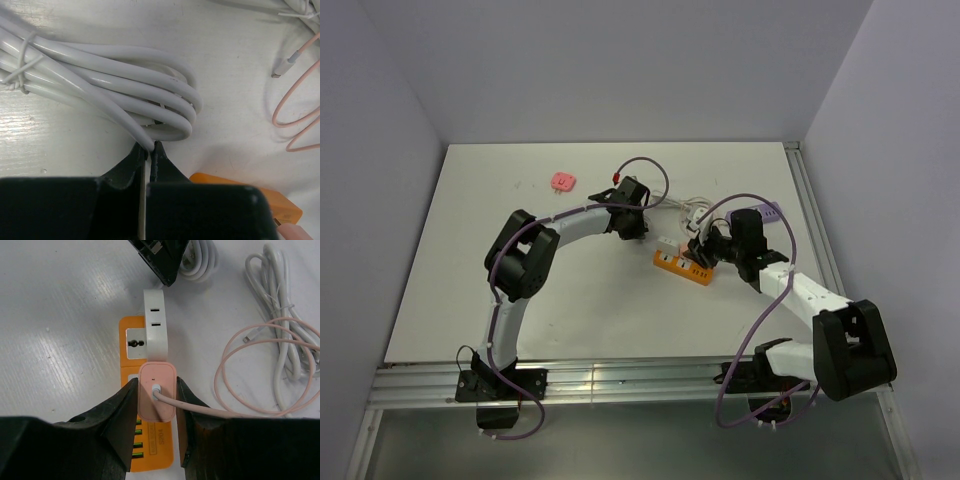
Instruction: Insert the plug
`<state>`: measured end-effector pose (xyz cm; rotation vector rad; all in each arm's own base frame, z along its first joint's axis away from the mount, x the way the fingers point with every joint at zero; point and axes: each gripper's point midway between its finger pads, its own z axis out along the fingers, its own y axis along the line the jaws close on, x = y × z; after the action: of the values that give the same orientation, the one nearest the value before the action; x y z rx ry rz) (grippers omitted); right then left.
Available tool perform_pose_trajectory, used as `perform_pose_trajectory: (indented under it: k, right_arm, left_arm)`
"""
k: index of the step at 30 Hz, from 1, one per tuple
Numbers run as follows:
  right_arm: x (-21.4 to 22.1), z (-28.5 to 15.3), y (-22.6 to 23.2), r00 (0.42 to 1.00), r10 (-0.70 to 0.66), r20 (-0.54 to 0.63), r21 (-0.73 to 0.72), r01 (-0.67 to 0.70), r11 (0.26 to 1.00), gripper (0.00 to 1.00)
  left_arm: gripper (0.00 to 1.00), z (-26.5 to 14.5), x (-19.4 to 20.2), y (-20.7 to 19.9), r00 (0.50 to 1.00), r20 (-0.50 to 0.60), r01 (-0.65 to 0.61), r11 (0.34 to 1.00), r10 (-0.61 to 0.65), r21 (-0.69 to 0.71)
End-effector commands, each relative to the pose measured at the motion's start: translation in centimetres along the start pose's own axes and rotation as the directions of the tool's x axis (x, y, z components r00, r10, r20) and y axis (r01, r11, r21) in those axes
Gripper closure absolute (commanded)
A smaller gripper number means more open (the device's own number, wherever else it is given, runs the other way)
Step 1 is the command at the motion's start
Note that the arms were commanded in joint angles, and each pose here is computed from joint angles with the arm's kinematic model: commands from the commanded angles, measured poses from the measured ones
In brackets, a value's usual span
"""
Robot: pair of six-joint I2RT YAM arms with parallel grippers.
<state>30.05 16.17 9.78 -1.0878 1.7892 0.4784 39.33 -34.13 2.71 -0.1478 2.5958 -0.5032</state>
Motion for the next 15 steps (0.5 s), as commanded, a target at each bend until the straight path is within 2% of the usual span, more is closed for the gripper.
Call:
perform_pose_trajectory:
  k: [1, 15]
  right_arm:
    - [-1.4, 0.1, -0.4, 0.999, -0.024, 0.047, -0.010, 0.025, 1.000, 1.00]
    - [-0.3, 0.5, 0.0, 1.000, -0.017, 0.012, -0.029, 0.017, 0.999, 1.00]
  left_arm:
    - [1.00, -0.5, 0.2, -0.6, 0.999, 0.002, -0.034, 0.999, 0.034, 0.012]
    - [1.00, -0.4, 0.3, -0.6, 0.999, 0.001, -0.034, 0.999, 0.034, 0.013]
